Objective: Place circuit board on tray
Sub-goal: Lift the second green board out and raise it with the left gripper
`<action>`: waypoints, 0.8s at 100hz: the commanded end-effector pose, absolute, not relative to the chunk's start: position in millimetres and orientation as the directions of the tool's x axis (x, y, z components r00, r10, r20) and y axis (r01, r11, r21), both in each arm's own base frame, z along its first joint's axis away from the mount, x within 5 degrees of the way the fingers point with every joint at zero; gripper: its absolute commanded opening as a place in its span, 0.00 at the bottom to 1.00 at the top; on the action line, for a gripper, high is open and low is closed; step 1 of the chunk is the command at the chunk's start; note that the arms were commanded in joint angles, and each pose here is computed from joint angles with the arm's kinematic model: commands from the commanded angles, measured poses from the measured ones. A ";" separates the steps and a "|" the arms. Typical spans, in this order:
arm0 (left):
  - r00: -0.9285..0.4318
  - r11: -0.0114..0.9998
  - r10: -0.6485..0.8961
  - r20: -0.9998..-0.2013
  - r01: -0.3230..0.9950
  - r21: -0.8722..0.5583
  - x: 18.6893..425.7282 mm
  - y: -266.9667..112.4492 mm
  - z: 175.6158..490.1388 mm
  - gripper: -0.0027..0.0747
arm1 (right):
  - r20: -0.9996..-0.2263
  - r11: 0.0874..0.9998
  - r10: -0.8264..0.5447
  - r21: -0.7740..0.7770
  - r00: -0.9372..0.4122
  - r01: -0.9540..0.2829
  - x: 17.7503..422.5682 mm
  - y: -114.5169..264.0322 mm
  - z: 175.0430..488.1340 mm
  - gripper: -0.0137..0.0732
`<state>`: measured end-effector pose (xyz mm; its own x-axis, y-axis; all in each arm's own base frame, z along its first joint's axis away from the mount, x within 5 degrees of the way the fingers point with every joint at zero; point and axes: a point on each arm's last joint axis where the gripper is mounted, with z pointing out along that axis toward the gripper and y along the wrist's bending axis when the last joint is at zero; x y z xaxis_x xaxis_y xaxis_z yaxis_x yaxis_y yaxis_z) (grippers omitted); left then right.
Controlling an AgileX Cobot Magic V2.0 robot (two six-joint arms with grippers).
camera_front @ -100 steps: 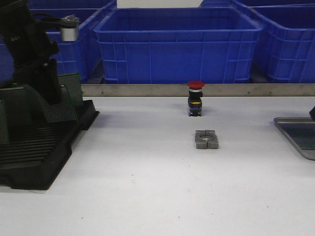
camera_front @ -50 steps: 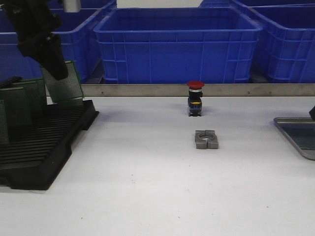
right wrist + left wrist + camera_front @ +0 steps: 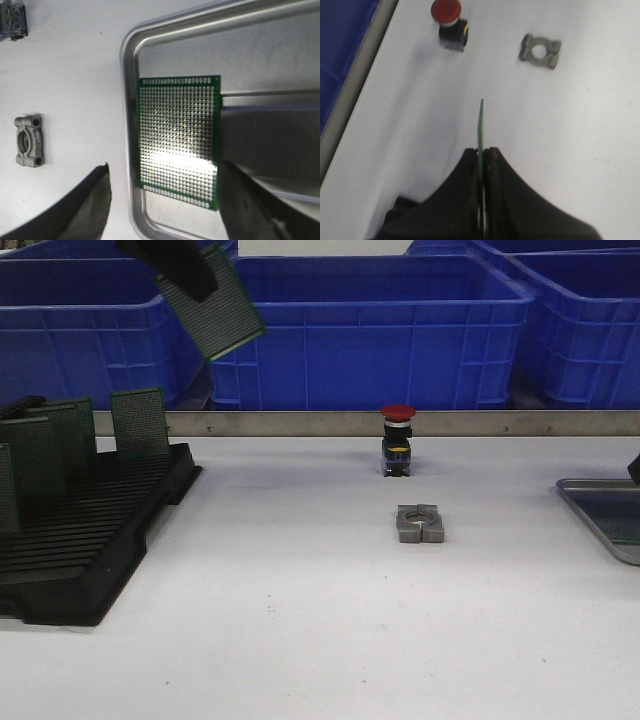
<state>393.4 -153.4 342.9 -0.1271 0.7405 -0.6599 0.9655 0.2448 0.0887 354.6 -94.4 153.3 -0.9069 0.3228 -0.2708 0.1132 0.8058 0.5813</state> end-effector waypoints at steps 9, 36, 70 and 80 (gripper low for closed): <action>-0.075 0.170 0.675 -0.734 0.984 0.055 351.0 -194.8 385.0 0.01 | -0.334 0.795 0.332 0.603 -0.882 0.071 356.8 -93.4 181.2 0.71; -0.006 0.022 0.693 -0.721 1.000 0.013 318.3 -248.9 373.1 0.01 | -0.322 0.770 0.328 0.636 -0.888 0.054 356.3 -89.9 183.8 0.71; -0.045 0.024 0.705 -0.708 0.999 -0.040 312.2 -255.8 363.7 0.01 | -0.500 0.642 0.214 0.719 -0.839 -0.265 352.0 -68.7 247.2 0.71; -0.045 0.024 0.705 -0.708 0.999 -0.040 312.2 -255.8 363.7 0.01 | -0.635 0.592 0.128 0.665 -0.762 -0.455 342.9 -56.4 273.8 0.71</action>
